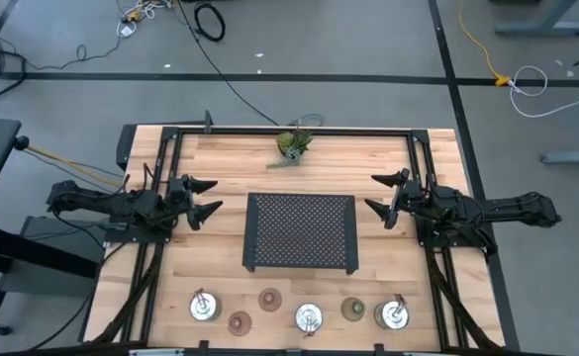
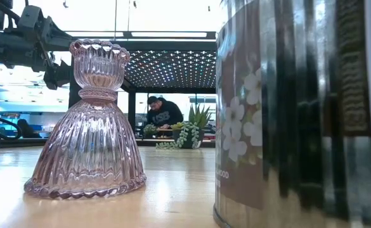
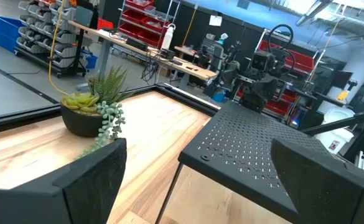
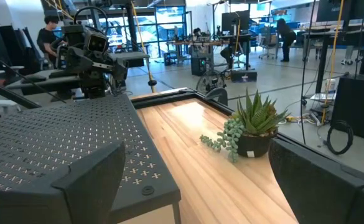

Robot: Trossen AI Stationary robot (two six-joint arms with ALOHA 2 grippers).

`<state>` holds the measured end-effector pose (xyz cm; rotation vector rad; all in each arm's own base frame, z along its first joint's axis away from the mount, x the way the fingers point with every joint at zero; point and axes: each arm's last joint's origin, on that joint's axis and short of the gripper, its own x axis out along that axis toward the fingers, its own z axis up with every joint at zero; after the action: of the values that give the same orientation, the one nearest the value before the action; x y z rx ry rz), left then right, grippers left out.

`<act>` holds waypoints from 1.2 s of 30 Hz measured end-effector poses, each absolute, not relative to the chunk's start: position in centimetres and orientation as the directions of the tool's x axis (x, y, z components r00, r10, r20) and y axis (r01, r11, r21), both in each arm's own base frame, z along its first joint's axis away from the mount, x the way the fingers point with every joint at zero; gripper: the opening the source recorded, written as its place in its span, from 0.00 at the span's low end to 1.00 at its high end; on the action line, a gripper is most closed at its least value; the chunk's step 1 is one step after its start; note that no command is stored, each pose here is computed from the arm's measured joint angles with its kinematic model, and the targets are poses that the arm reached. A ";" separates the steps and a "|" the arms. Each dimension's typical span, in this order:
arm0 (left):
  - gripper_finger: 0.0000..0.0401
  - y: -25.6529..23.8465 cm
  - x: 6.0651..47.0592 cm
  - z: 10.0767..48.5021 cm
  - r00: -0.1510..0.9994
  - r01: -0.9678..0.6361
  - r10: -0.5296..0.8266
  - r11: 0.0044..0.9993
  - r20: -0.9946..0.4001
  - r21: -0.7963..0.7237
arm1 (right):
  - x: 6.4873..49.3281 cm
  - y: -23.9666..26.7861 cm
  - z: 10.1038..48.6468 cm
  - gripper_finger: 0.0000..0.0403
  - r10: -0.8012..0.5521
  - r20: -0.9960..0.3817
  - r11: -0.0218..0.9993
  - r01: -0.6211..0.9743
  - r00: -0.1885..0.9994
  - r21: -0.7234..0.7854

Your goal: Pick & Place candle stick holders

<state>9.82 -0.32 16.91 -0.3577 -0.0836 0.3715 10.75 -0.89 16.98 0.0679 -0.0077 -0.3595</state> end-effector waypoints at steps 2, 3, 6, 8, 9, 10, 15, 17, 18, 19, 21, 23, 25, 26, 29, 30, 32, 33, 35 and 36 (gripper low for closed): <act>0.99 -0.3 9.8 16.9 0.929 -0.340 0.369 0.870 0.015 -0.357 | 10.7 -0.9 17.0 0.98 -0.352 -0.005 0.934 0.351 0.936 0.067; 0.99 -0.3 9.8 16.9 0.929 -0.340 0.369 0.870 0.015 -0.357 | 10.7 -0.9 17.0 0.98 -0.352 -0.005 0.934 0.351 0.936 0.068; 0.99 -0.3 9.8 16.9 0.929 -0.340 0.369 0.870 0.015 -0.357 | 10.7 -0.9 17.0 0.98 -0.352 -0.005 0.934 0.352 0.936 0.068; 0.99 -0.3 9.8 16.9 0.929 -0.340 0.369 0.870 0.015 -0.357 | 10.7 -0.9 17.0 0.98 -0.352 -0.005 0.934 0.351 0.936 0.068; 0.99 -0.3 9.8 16.9 0.929 -0.340 0.369 0.870 0.015 -0.357 | 10.7 -0.9 17.0 0.98 -0.352 -0.005 0.934 0.351 0.936 0.068; 0.99 -0.3 9.8 16.9 0.929 -0.340 0.369 0.870 0.015 -0.357 | 10.7 -0.9 17.0 0.98 -0.352 -0.004 0.934 0.351 0.936 0.068; 0.99 -0.3 9.8 16.9 0.929 -0.340 0.369 0.870 0.015 -0.357 | 10.7 -0.9 17.0 0.98 -0.352 -0.005 0.934 0.351 0.936 0.068; 0.99 -0.3 9.8 16.9 0.929 -0.340 0.369 0.870 0.015 -0.357 | 10.7 -0.9 17.0 0.98 -0.352 -0.004 0.934 0.351 0.936 0.068; 0.99 -0.3 9.8 16.9 0.929 -0.339 0.369 0.870 0.015 -0.357 | 10.7 -0.9 17.0 0.98 -0.352 -0.005 0.934 0.351 0.936 0.067; 0.99 -0.3 9.8 16.9 0.929 -0.340 0.369 0.870 0.015 -0.357 | 10.7 -0.9 17.0 0.98 -0.352 -0.005 0.934 0.351 0.936 0.067; 0.99 -0.3 9.8 16.9 0.929 -0.340 0.369 0.870 0.015 -0.357 | 10.7 -0.9 17.0 0.98 -0.352 -0.005 0.934 0.351 0.936 0.067; 0.99 -0.3 9.8 16.9 0.929 -0.340 0.369 0.870 0.015 -0.357 | 10.7 -0.9 17.0 0.98 -0.352 -0.004 0.934 0.351 0.936 0.067; 0.99 -0.3 9.8 16.9 0.929 -0.340 0.369 0.870 0.015 -0.357 | 10.7 -0.9 17.0 0.98 -0.352 -0.005 0.934 0.351 0.936 0.068; 0.99 -0.3 9.8 16.9 0.929 -0.339 0.369 0.870 0.016 -0.357 | 10.7 -0.9 17.0 0.98 -0.352 -0.005 0.934 0.352 0.936 0.068; 0.99 -0.3 9.8 17.0 0.929 -0.336 0.370 0.869 0.026 -0.364 | 10.7 -0.9 17.0 0.98 -0.352 -0.004 0.934 0.351 0.936 0.067; 0.99 -0.3 9.8 17.1 0.928 -0.333 0.370 0.868 0.033 -0.368 | 10.7 -0.9 17.0 0.98 -0.352 -0.003 0.934 0.351 0.936 0.068; 0.99 -0.3 9.8 17.2 0.928 -0.328 0.370 0.867 0.045 -0.375 | 10.7 -0.9 17.0 0.98 -0.352 -0.001 0.934 0.351 0.936 0.069; 0.99 -0.3 9.8 17.2 0.928 -0.328 0.370 0.866 0.044 -0.377 | 10.7 -0.9 17.0 0.98 -0.352 -0.001 0.934 0.351 0.936 0.069; 0.99 -0.3 9.8 17.2 0.928 -0.322 0.370 0.856 0.045 -0.405 | 10.7 -0.9 17.0 0.98 -0.352 0.001 0.934 0.351 0.936 0.070; 0.99 -0.3 9.8 17.2 0.928 -0.317 0.370 0.848 0.046 -0.425 | 10.7 -0.9 17.1 0.98 -0.352 0.005 0.934 0.351 0.936 0.072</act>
<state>9.81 -0.32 17.21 -0.4252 -0.1283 0.3633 10.75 -0.89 17.08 0.0707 -0.0177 -0.3592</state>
